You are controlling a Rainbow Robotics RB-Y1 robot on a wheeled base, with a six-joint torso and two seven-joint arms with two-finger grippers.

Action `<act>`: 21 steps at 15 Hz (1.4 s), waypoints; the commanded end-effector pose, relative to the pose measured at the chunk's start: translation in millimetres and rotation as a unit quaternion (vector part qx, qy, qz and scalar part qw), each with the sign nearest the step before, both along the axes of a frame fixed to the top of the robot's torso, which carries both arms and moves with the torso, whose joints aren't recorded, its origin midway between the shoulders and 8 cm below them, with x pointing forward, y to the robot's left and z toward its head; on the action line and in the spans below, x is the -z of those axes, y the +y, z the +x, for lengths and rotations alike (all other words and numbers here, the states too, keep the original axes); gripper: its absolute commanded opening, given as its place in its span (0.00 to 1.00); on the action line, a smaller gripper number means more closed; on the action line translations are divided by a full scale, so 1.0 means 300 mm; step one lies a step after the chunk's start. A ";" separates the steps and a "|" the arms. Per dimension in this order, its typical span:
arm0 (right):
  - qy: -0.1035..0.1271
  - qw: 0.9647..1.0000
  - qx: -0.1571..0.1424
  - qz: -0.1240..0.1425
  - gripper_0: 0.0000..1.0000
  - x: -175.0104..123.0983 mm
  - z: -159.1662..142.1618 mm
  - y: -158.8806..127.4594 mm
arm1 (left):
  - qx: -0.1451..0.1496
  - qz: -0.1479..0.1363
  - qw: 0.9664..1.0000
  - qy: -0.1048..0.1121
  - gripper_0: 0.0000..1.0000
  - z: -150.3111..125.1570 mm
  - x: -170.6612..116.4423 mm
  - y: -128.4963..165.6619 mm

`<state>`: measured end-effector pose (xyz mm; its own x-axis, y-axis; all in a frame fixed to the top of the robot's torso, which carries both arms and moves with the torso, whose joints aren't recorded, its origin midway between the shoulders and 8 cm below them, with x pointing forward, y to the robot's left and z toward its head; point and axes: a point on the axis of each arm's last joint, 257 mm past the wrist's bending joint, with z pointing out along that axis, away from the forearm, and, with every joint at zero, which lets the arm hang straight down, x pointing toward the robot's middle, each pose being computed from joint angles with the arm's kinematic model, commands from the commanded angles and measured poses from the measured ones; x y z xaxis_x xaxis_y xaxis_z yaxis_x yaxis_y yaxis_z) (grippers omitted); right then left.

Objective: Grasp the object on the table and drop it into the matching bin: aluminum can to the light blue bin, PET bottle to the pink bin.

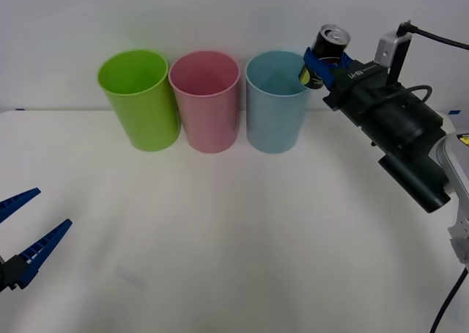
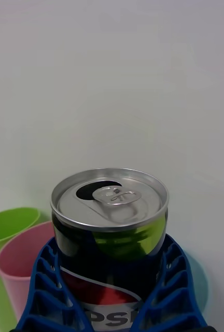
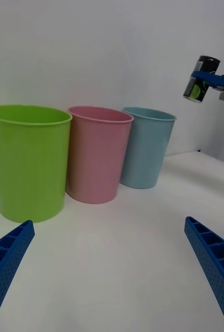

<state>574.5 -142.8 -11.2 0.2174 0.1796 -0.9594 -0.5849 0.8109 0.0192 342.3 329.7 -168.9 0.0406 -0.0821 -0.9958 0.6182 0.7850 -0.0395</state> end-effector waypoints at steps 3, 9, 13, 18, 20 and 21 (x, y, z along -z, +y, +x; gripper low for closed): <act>0.015 0.999 0.038 0.007 0.00 -0.008 0.191 0.021 | 0.000 0.000 1.000 0.000 1.00 0.000 0.000 0.000; 0.046 0.997 0.062 0.013 0.00 0.006 0.356 0.091 | 0.000 0.000 1.000 0.000 1.00 0.000 0.000 0.000; 0.060 0.997 0.053 0.002 0.00 0.042 0.384 0.151 | 0.000 0.000 1.000 0.000 1.00 0.000 0.000 0.000; 0.059 0.997 0.053 -0.002 0.00 0.043 0.383 0.156 | 0.000 0.000 1.000 0.000 1.00 0.000 0.000 0.000; 0.057 0.997 0.053 -0.004 0.47 0.040 0.383 0.157 | 0.000 0.000 1.000 0.000 1.00 0.000 0.000 0.000; 0.057 0.997 0.054 -0.005 1.00 0.042 0.384 0.154 | 0.000 0.000 1.000 0.000 1.00 0.000 0.000 0.000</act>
